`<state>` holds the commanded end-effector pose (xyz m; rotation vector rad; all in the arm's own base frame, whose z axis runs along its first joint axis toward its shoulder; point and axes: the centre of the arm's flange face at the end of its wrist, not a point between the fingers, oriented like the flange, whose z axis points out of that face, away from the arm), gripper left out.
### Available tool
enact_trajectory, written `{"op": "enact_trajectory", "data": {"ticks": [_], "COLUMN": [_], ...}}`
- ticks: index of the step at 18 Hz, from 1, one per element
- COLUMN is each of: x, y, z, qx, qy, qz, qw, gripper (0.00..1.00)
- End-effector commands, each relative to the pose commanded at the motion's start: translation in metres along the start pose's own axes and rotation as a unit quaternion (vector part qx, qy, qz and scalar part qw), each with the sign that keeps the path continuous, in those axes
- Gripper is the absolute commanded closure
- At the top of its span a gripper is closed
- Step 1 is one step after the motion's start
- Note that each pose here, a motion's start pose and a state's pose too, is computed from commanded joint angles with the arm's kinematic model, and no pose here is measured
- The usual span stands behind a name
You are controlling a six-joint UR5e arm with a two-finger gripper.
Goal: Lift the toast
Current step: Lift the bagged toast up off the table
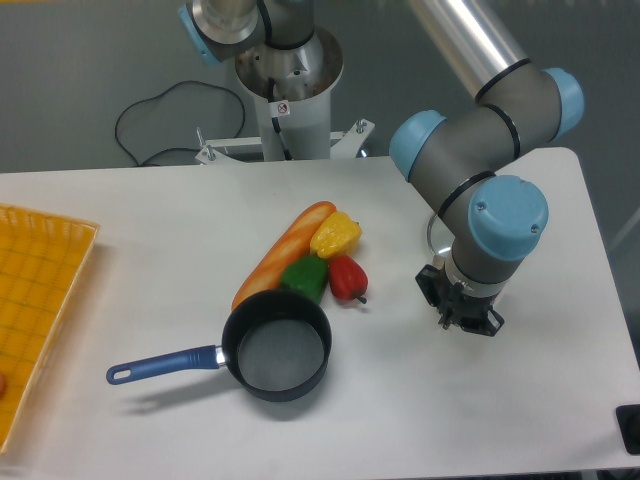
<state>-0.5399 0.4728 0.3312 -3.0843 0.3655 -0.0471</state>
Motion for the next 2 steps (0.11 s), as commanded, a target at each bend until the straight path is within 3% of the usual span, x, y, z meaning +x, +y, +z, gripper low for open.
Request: {"op": "enact_trajectory", "data": {"ticks": [2], "x": [-0.0006], "y": [0.0009], "z": [-0.0006], "qx": [0.0], "qy": [0.0], "qz": [-0.001], "qw": [1.0], "gripper": [0.96]}}
